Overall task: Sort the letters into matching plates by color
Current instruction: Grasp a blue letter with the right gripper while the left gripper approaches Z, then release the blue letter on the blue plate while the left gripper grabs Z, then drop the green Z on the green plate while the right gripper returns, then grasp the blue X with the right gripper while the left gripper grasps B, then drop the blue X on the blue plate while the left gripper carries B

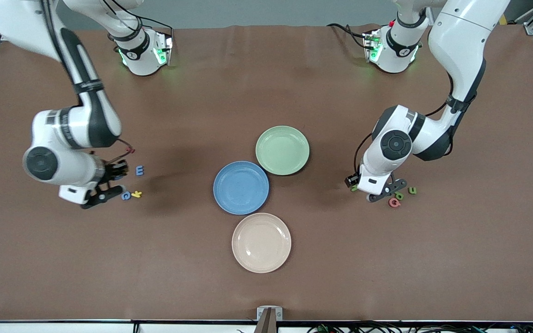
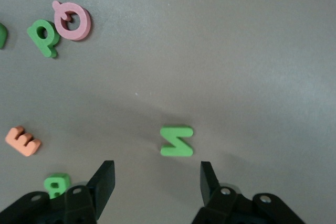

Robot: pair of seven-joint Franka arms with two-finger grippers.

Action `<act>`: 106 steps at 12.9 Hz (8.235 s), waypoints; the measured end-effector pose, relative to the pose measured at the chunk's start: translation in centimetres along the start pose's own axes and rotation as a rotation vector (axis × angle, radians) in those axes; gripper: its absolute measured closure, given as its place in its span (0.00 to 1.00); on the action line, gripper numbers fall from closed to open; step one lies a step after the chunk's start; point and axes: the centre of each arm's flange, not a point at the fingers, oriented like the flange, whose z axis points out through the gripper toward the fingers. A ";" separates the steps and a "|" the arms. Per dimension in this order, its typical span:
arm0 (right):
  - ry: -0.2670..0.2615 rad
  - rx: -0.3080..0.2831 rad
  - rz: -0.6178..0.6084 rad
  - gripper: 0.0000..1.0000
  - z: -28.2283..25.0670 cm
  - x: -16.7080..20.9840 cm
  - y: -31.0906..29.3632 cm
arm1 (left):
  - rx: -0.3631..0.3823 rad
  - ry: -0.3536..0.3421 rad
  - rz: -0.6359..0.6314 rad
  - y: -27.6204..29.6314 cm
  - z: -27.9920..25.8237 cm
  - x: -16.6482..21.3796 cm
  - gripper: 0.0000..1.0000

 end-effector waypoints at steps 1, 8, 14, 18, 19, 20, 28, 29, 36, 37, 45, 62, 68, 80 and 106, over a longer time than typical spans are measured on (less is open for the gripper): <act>0.005 -0.010 0.066 0.63 0.0 0.7 -3.9 | -0.009 0.001 -0.018 0.0 0.4 0.2 0.30; 0.103 0.163 0.390 0.63 2.7 6.4 -19.2 | -0.031 -0.012 -0.041 0.2 2.9 0.4 0.38; 0.165 0.176 0.481 0.63 6.3 9.7 -26.2 | -0.039 -0.019 -0.042 0.3 3.9 0.4 0.40; 0.167 0.175 0.486 0.63 6.4 10.1 -26.0 | -0.038 -0.025 -0.042 0.3 4.6 0.3 0.43; 0.165 0.174 0.487 0.63 6.4 10.0 -26.0 | -0.039 -0.026 -0.043 0.3 4.7 0.4 0.48; 0.161 0.173 0.488 0.63 6.5 10.0 -26.0 | -0.040 -0.028 -0.044 0.4 4.8 0.5 0.48; 0.015 0.112 0.481 0.00 -2.9 6.9 -18.6 | -0.044 -0.001 -0.048 1.6 1.8 2.4 0.65; -0.006 0.106 0.445 0.00 -5.3 5.7 -14.8 | -0.045 0.004 -0.041 2.0 0.8 2.2 0.65; -0.001 0.066 0.259 0.00 -5.6 0.4 6.9 | -0.090 -0.030 0.036 9.8 -4.4 -8.7 0.65; 0.028 0.064 0.250 0.00 -3.9 0.1 8.9 | -0.087 -0.035 0.034 11.4 -4.4 -11.6 0.65; 0.152 0.018 0.175 0.00 5.2 -1.3 11.6 | -0.006 -0.095 0.028 15.1 0.7 -22.8 0.60; 0.152 0.006 0.038 0.29 13.5 -2.2 11.8 | 0.077 0.003 0.011 -0.7 -2.9 -0.5 0.13; 0.150 0.007 0.038 0.48 13.6 -2.3 11.7 | 0.116 -0.012 -0.059 -5.9 -2.0 0.5 0.19; 0.134 0.017 0.036 0.68 13.0 -2.3 11.6 | 0.031 -0.002 -0.178 -9.5 3.3 -6.3 0.21; 0.180 0.123 0.603 0.61 6.9 7.4 -31.0 | -0.027 -0.001 -0.163 -8.2 3.3 -5.7 0.71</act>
